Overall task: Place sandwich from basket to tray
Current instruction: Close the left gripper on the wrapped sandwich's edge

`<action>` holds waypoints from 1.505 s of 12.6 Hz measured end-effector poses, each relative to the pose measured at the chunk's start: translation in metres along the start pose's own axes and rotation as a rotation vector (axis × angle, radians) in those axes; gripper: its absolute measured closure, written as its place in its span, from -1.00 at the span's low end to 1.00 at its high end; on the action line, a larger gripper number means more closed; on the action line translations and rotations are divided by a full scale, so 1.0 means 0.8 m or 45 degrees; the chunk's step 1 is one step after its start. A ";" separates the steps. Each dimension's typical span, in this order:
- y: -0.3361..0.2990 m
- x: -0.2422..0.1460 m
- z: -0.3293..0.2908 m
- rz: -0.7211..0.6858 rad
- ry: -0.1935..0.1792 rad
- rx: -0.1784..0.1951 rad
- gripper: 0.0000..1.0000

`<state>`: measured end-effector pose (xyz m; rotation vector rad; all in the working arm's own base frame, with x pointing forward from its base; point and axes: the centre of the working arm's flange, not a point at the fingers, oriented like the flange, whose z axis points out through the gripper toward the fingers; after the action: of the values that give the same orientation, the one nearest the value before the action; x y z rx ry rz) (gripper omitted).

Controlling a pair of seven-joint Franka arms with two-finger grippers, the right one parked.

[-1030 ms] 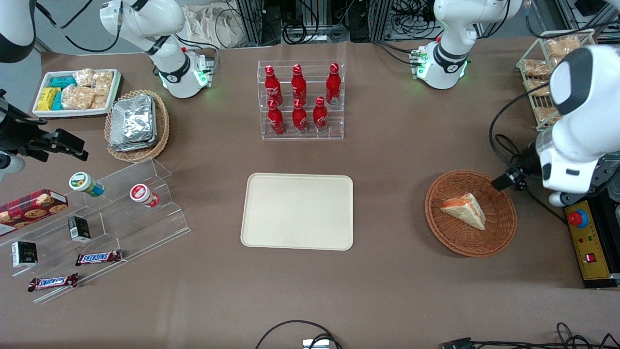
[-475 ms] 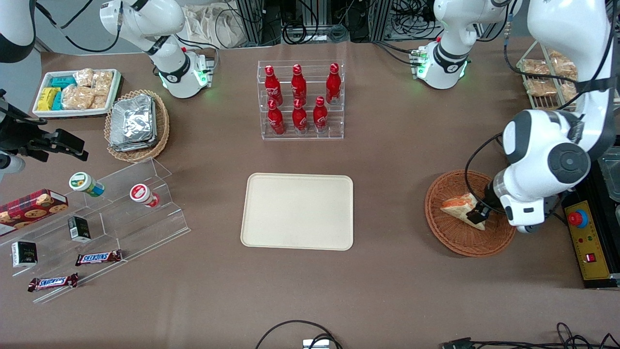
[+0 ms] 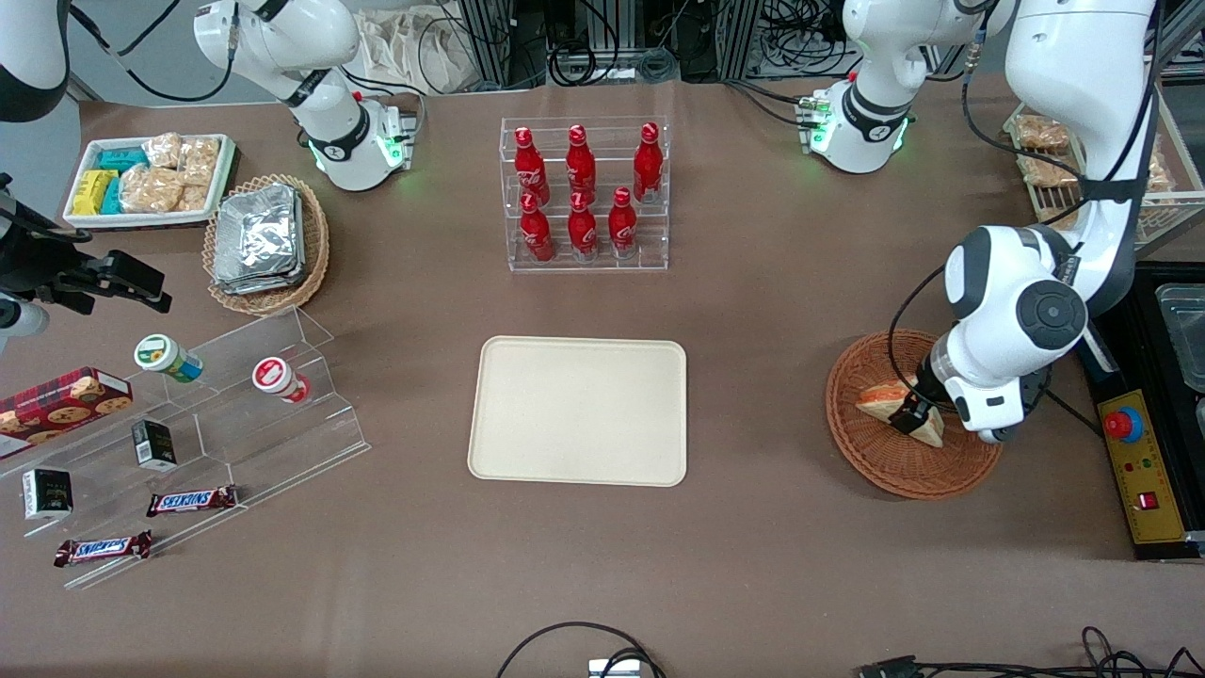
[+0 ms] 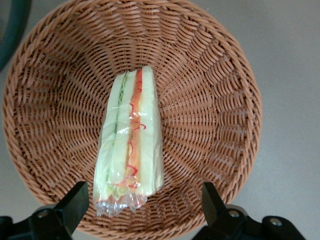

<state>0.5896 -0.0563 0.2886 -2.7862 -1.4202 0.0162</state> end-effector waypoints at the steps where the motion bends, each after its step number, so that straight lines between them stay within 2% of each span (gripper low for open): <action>1: -0.004 0.003 0.008 -0.008 0.007 -0.009 -1.00; 6: -0.012 0.020 0.038 -0.033 0.030 -0.025 -1.00; 7: -0.012 0.020 0.039 -0.038 0.030 -0.024 -0.82; 9: -0.012 0.020 0.039 -0.051 0.031 -0.024 -0.31; 13: -0.012 0.019 0.038 -0.055 0.034 -0.026 0.46; 14: -0.011 0.019 0.035 -0.053 0.036 -0.028 0.55; 16: -0.010 0.018 0.014 -0.024 0.038 -0.013 0.55; 19: -0.013 0.018 -0.081 0.181 0.034 0.086 0.60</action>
<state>0.5906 -0.0392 0.3537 -2.8149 -1.1900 0.0281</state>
